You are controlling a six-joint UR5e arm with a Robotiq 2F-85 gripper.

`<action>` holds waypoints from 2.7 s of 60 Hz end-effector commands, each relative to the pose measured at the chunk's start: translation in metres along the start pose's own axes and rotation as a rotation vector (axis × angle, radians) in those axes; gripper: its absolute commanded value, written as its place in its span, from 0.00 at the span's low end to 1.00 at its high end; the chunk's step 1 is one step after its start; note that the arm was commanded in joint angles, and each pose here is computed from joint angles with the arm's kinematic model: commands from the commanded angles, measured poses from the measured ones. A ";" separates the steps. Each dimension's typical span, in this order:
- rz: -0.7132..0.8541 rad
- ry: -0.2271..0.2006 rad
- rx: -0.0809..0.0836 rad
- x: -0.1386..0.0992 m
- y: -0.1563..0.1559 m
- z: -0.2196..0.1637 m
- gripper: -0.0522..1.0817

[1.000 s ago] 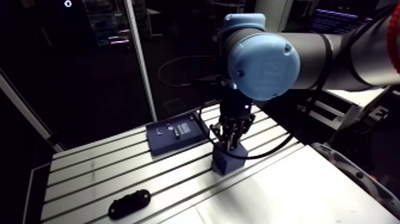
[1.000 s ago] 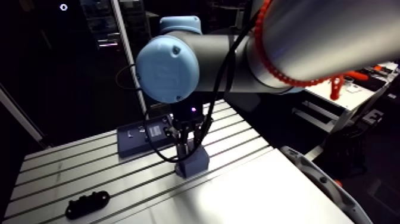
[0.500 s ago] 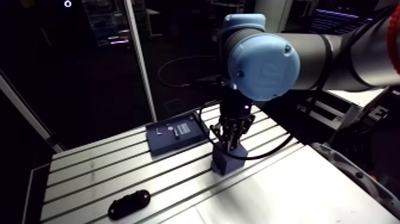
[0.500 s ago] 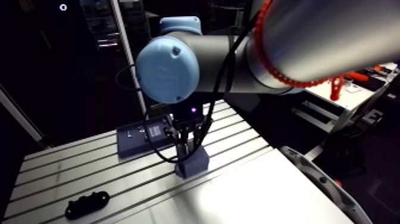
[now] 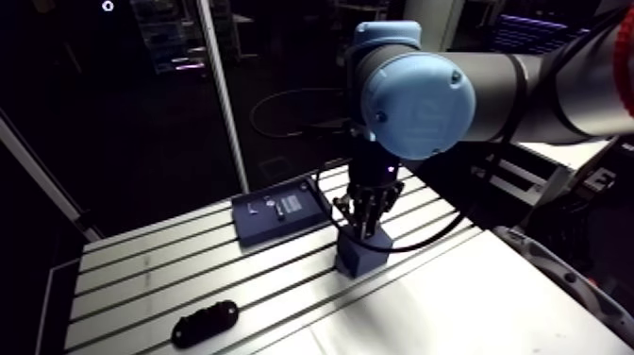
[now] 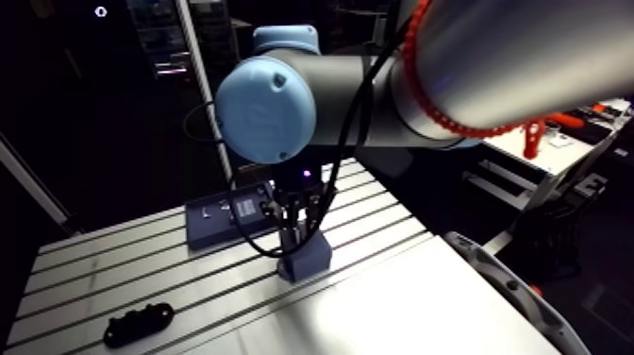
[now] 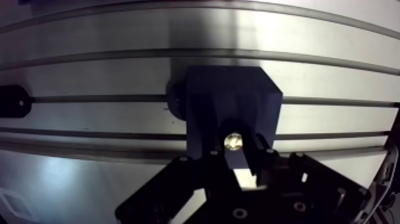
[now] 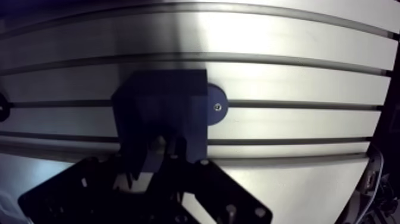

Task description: Pick up the M10 bolt and insert it into the hex recess until seated.

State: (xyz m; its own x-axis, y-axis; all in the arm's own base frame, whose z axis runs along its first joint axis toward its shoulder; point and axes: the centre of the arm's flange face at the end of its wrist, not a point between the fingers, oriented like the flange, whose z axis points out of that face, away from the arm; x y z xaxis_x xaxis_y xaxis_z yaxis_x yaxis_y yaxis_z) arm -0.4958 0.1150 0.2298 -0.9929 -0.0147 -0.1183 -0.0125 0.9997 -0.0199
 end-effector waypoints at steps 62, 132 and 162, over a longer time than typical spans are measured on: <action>-0.024 0.001 -0.003 0.001 0.000 -0.001 0.66; -0.030 0.003 -0.002 0.002 0.000 -0.001 0.74; -0.118 0.011 -0.007 0.000 0.000 -0.007 0.74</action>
State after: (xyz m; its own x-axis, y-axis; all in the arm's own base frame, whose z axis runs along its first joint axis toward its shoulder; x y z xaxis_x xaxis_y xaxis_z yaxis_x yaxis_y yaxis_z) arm -0.4977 0.1149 0.2349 -0.9891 -0.1015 -0.1065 -0.0995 0.9947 -0.0247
